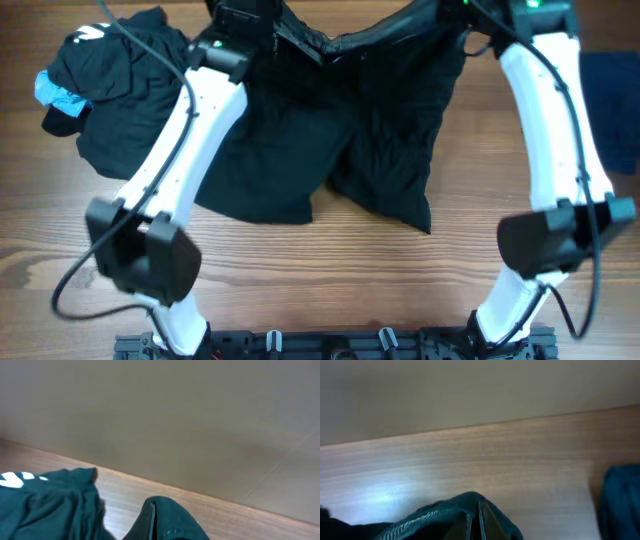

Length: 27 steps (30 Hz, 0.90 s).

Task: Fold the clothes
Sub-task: 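Lay the shorts flat on the table with both grippers at the waistband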

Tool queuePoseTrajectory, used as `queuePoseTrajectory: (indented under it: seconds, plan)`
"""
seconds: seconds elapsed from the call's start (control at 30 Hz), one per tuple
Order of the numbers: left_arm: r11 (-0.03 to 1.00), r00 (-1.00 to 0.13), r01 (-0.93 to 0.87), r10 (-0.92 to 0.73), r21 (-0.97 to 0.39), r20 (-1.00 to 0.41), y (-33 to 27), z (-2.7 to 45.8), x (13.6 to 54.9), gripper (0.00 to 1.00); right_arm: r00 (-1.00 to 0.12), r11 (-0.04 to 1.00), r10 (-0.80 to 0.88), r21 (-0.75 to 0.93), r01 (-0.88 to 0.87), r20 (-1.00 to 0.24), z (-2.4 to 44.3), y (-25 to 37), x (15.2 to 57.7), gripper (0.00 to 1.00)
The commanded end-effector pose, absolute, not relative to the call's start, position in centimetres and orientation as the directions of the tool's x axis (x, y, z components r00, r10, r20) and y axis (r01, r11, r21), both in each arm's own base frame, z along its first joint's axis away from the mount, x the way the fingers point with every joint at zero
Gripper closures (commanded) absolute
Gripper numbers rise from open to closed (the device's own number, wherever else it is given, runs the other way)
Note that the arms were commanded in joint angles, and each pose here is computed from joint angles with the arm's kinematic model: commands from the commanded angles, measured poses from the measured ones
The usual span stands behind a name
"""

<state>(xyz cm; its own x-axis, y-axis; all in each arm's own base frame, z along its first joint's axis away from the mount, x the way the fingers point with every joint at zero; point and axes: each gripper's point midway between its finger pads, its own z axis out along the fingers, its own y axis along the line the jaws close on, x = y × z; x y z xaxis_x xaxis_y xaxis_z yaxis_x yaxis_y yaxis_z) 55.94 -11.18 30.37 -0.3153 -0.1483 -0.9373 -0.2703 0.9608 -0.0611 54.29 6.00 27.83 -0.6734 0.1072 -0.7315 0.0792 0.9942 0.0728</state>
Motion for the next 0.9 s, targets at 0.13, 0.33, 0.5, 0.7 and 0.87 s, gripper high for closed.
queuePoseTrajectory:
  seconds: [0.13,0.33,0.5,0.7,0.87]
  plan:
    - [0.956,-0.3,-0.283,-0.164,-0.076,-0.94,-12.0,25.5,59.7,0.96,-0.652,0.987,0.092,-0.017,0.16,-0.753,24.6,3.9,57.6,0.96]
    - [0.953,-0.299,-0.293,-0.167,-0.076,-0.939,-11.7,23.5,60.8,0.92,-0.643,0.98,0.117,-0.015,0.196,-0.757,23.9,1.8,58.5,0.95]
    - [0.949,-0.286,-0.303,-0.174,-0.083,-0.942,-11.1,23.8,61.1,0.05,-0.632,0.977,0.128,-0.014,0.214,-0.764,23.6,0.7,59.1,0.16]
    - [0.953,-0.298,-0.298,-0.145,-0.052,-0.944,-10.6,25.2,60.3,0.0,-0.628,0.985,0.103,-0.01,0.174,-0.771,24.7,1.2,58.8,0.0]
    - [0.984,-0.554,-0.175,-0.08,0.023,-0.829,-10.7,25.8,53.6,0.0,-0.81,0.983,0.091,0.183,-0.02,-0.579,24.9,6.0,51.2,0.0]
